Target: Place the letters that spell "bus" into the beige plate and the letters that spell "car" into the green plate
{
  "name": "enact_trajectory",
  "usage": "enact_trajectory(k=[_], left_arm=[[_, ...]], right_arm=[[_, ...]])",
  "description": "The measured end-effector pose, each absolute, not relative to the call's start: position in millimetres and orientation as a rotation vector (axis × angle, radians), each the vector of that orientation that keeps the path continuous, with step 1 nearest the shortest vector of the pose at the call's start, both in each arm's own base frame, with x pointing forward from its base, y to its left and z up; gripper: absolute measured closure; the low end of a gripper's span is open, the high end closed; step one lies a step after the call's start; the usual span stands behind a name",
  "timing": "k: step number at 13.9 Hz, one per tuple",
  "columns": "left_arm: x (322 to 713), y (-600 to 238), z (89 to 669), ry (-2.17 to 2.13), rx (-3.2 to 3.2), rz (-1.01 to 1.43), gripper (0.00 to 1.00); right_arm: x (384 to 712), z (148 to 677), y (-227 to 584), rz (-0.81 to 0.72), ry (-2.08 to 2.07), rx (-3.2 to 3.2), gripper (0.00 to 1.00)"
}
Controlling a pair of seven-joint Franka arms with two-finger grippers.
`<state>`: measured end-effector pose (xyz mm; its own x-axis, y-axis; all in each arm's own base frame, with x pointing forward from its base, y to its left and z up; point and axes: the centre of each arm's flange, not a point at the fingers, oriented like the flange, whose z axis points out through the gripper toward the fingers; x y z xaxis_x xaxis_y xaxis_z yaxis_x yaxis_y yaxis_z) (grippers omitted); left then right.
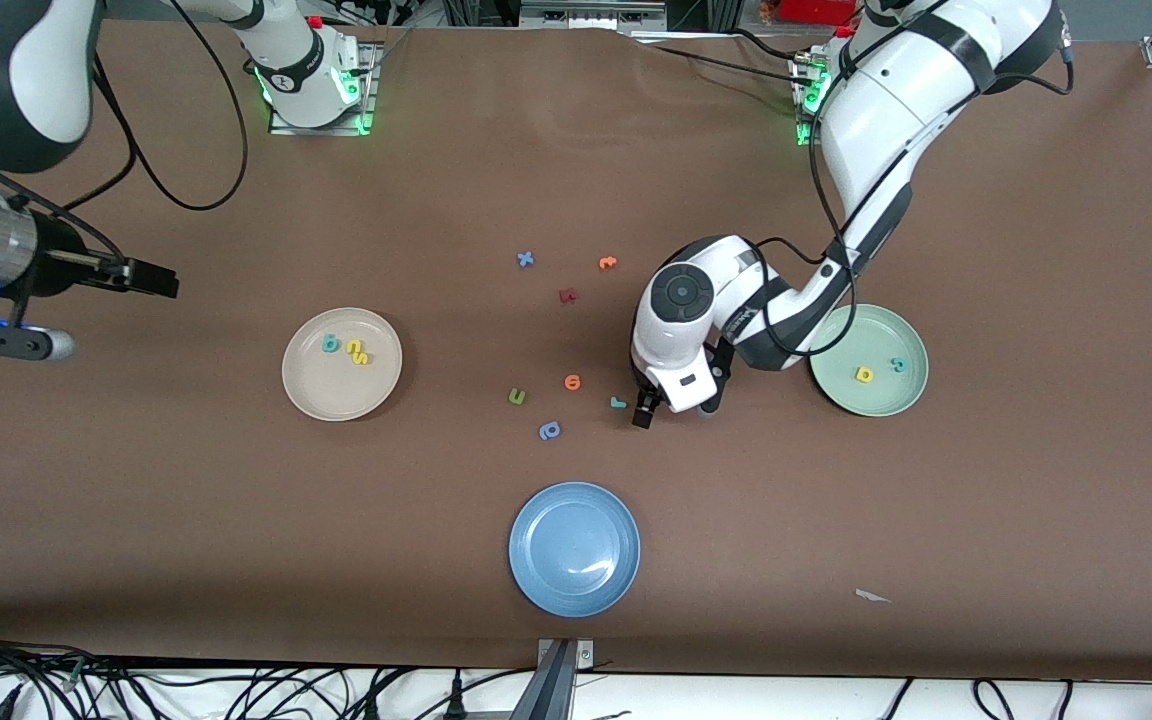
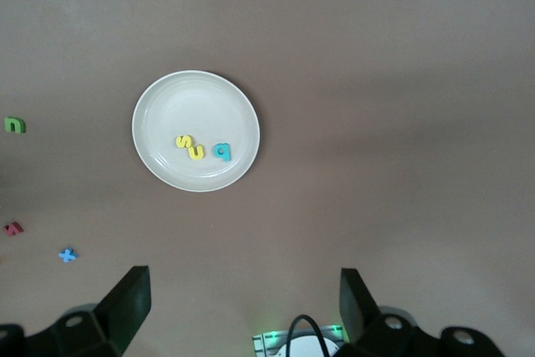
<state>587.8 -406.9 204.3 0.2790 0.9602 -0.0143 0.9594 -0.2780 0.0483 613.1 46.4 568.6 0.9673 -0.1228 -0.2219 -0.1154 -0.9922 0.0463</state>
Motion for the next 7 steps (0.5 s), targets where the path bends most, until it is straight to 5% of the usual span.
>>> enact_trajectory(k=[7], left_arm=[[600.1, -433.5, 186.6, 1.9, 2.381, 0.047, 0.13]], right_arm=[[615.0, 561.8, 65.5, -0.357, -0.065, 3.085, 0.0]])
